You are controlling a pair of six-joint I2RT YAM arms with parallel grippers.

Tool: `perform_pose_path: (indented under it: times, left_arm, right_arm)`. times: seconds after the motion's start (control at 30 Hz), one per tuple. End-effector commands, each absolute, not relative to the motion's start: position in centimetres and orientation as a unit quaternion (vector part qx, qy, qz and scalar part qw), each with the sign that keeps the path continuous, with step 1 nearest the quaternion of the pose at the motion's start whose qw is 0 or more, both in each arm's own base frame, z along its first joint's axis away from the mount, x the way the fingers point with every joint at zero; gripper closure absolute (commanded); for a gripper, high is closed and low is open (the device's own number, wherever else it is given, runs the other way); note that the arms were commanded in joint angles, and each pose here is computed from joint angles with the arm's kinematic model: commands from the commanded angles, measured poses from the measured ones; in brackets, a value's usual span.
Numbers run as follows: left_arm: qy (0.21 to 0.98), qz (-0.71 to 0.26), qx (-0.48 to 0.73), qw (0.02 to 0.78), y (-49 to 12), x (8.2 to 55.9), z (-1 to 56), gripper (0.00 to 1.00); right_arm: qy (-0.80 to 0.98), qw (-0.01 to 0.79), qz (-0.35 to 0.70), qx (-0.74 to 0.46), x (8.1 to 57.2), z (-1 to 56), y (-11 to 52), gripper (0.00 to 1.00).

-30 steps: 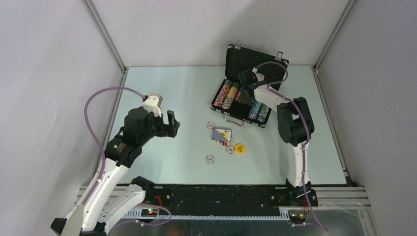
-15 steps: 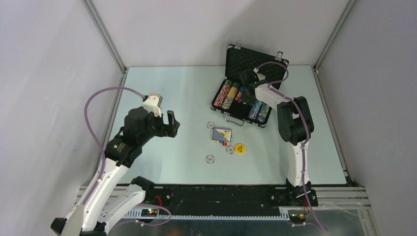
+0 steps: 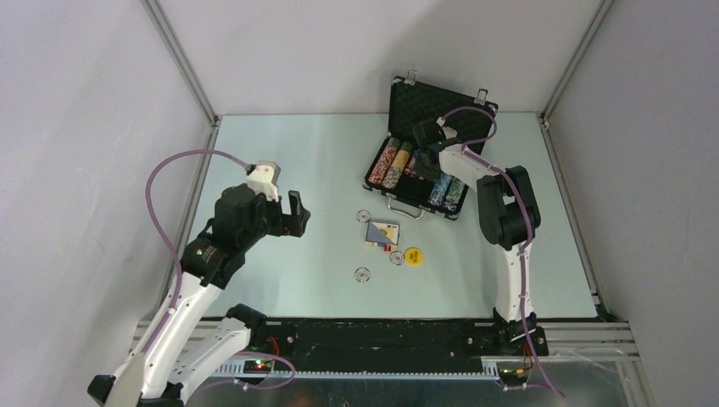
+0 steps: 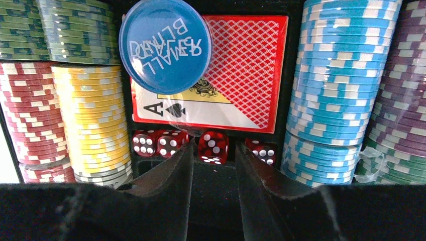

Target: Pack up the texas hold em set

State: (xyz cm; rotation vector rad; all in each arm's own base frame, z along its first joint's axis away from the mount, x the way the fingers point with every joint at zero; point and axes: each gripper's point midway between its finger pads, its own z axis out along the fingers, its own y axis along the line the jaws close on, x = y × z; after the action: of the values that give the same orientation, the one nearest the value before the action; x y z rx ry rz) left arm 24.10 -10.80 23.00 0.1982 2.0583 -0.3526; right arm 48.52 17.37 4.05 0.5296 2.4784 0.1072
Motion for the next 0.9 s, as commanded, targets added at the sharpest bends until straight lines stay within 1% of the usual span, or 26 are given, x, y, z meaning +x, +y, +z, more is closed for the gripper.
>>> perform_pose_path:
  times: [0.0,0.43,0.6,0.7,0.77,0.87]
  left_arm:
    - [0.842,-0.146,0.092,0.512,-10.89,24.53,23.57,0.04]
    - [0.842,-0.146,0.092,0.511,-10.89,24.54,23.54,0.04]
    - [0.841,-0.146,0.092,0.512,-10.9,24.55,23.58,0.04]
    - [0.841,-0.147,0.092,0.512,-10.91,24.51,23.61,0.04]
    - [0.841,-0.152,0.096,0.511,-11.1,24.41,23.62,0.04]
    - [0.84,-0.158,0.099,0.509,-11.34,24.33,23.64,0.04]
  right_arm:
    - [0.927,0.316,0.029,0.2,48.92,5.29,17.11,0.6]
    - [0.927,0.326,0.007,0.188,48.58,5.18,17.37,0.69]
    - [0.925,0.332,-0.006,0.184,48.45,5.48,17.44,0.65]
    - [0.925,0.335,-0.019,0.179,48.46,5.52,17.43,0.65]
    - [0.926,0.336,-0.028,0.173,48.36,5.38,17.47,0.66]
    - [0.925,0.337,-0.04,0.171,48.2,5.11,17.36,0.71]
